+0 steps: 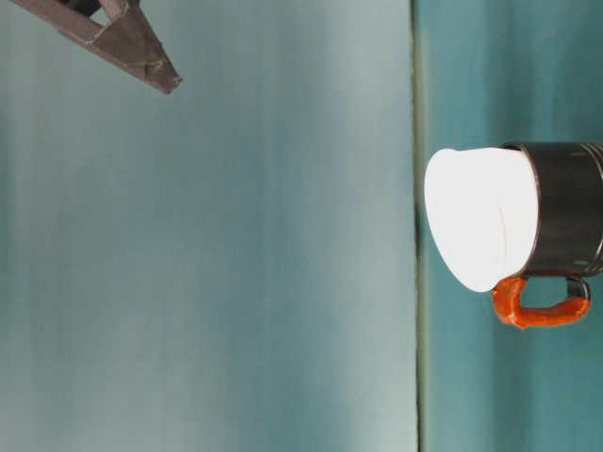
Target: Put the paper cup into the moved red handle cup holder.
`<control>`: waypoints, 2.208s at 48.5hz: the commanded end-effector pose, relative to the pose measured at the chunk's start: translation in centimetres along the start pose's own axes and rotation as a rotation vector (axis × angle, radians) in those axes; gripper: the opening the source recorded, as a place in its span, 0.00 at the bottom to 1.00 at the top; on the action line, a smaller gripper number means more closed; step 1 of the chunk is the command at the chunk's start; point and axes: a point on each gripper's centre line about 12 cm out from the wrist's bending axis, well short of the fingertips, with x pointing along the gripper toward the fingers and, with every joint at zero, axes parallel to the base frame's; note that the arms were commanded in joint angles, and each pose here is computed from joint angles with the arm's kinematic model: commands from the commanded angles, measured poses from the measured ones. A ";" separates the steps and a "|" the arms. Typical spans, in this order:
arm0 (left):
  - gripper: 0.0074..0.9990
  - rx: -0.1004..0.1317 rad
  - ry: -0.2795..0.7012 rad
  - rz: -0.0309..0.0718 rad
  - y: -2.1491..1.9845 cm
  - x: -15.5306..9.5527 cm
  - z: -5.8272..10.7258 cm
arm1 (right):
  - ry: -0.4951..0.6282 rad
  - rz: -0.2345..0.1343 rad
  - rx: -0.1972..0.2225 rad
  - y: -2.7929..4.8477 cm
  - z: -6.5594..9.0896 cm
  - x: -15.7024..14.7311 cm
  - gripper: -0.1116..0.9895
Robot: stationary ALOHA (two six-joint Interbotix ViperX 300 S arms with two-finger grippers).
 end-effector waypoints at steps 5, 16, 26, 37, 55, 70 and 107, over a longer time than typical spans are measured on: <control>0.90 0.000 -0.026 0.000 0.01 -0.3 0.6 | -0.026 0.005 -0.009 0.14 0.6 -0.3 0.88; 0.90 0.002 -0.026 0.000 -0.02 -0.3 0.6 | -0.021 0.005 -0.006 0.14 0.5 -0.3 0.88; 0.90 -0.002 -0.025 0.000 0.01 -0.3 0.6 | -0.015 0.006 -0.002 0.14 0.3 -0.1 0.88; 0.90 -0.001 -0.023 -0.001 -0.03 -0.2 0.6 | -0.010 0.005 -0.002 0.14 0.2 0.0 0.88; 0.90 -0.003 -0.020 0.000 0.01 -0.2 0.5 | -0.003 0.005 -0.001 0.13 0.0 0.0 0.88; 0.90 -0.019 -0.020 -0.001 -0.03 -0.2 0.5 | -0.007 0.007 0.002 0.14 0.0 0.1 0.88; 0.90 -0.033 -0.020 0.001 0.02 -0.1 0.5 | 0.001 0.006 0.000 0.14 -0.1 0.4 0.88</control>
